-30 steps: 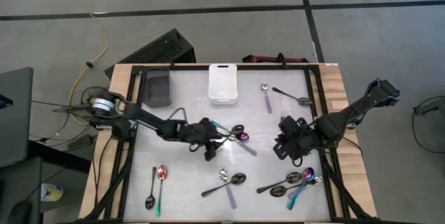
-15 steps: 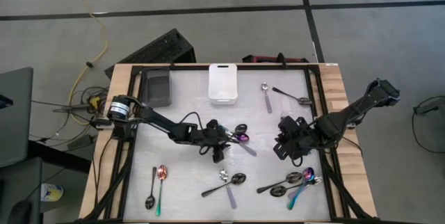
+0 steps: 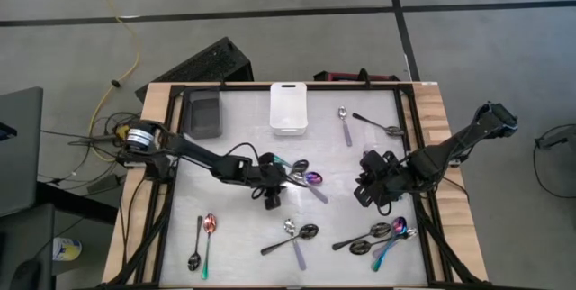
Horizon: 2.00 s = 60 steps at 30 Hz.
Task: Sort silverware by color (type)
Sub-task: Put the black spoon into the black bin
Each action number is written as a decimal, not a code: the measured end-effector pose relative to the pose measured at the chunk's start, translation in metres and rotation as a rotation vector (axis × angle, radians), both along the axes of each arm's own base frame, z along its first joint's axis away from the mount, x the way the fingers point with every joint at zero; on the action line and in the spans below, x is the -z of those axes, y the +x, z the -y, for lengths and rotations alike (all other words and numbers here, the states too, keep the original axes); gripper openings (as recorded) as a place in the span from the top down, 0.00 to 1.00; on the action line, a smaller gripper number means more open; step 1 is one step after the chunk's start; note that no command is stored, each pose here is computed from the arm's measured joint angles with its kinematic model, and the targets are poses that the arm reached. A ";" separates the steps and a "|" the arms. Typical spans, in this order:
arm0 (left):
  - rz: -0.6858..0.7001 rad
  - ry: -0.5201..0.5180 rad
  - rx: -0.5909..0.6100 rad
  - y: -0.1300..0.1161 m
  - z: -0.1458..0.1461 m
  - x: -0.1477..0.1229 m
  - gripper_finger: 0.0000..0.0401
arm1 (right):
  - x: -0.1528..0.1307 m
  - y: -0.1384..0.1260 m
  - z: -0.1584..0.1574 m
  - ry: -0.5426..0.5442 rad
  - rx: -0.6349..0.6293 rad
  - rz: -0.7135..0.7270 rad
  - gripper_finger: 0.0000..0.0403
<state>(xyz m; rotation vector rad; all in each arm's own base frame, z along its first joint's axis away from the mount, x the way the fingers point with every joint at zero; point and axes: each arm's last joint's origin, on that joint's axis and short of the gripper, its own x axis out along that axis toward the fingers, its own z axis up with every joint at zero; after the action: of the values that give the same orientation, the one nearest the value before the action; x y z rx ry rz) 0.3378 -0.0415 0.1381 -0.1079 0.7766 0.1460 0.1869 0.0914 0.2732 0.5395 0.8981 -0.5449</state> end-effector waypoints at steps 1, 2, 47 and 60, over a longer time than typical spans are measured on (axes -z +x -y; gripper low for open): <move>-0.004 0.002 0.008 -0.003 0.001 -0.005 0.70 | 0.000 0.000 0.000 -0.002 0.000 -0.001 0.70; 0.013 0.007 0.016 -0.005 0.004 -0.012 0.70 | 0.000 0.001 0.001 -0.003 0.002 -0.002 0.70; 0.275 0.229 -0.180 -0.038 -0.004 -0.103 0.99 | 0.000 0.005 0.008 -0.002 0.014 -0.001 0.70; 0.309 0.275 -0.597 -0.163 -0.087 -0.184 0.99 | -0.001 0.006 0.008 -0.024 -0.016 0.007 0.70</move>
<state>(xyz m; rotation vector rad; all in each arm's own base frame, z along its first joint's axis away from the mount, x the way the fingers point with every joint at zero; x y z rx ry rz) 0.1752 0.0454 0.3225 -0.0962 0.3912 0.7819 0.1930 0.0837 0.2741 0.5122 0.8875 -0.5380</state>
